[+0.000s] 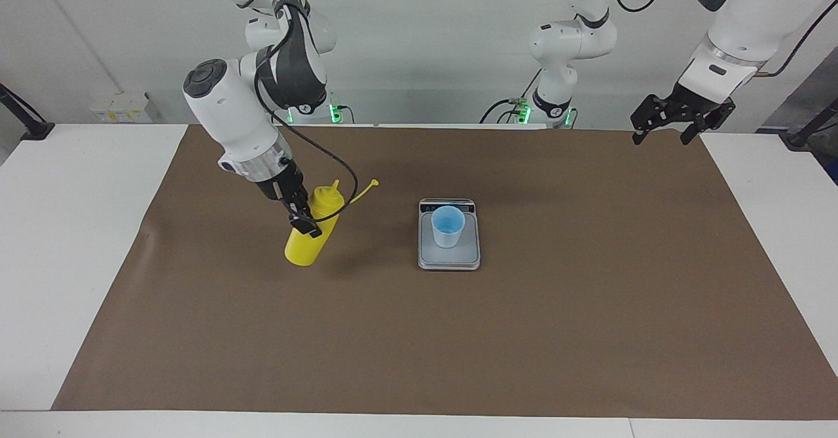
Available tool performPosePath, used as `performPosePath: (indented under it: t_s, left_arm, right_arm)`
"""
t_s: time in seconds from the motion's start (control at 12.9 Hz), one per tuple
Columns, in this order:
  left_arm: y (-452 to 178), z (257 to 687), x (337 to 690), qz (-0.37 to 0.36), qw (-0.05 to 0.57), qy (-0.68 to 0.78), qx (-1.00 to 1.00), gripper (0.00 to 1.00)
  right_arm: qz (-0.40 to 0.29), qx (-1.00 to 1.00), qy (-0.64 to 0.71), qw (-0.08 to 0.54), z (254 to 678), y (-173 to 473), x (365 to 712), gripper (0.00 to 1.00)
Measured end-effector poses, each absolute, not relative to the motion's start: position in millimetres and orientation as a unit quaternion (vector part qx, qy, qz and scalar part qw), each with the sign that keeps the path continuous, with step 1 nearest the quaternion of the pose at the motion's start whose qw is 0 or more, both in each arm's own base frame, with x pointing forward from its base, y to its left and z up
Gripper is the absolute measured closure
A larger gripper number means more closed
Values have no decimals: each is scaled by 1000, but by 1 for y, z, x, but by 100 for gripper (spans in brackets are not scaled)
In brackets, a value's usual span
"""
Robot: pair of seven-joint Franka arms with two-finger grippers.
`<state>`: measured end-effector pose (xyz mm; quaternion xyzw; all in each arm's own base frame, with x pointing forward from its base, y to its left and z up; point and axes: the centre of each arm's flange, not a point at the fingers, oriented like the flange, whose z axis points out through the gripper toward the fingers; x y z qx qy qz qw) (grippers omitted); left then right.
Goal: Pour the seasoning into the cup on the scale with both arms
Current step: 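Lower the yellow bottle back to its spot and open the right gripper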
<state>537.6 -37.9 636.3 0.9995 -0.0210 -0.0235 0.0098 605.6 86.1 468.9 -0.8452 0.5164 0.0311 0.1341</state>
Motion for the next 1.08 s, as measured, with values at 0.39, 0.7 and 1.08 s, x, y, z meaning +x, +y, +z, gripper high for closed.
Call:
performPosePath:
  t_s: [0.39,0.7,1.08]
  left_arm:
    - [-38,636,538,-24,10,-21,999,0]
    - [-38,636,538,-24,10,-21,999,0]
    - [-38,636,538,-24,10,-21,999,0]
  right_arm:
    - [76,-877,456,128,453,38,594,53]
    - [137,-856,477,142,431,-28,584,53]
    - [198,-824,506,161,389,-54,583,53]
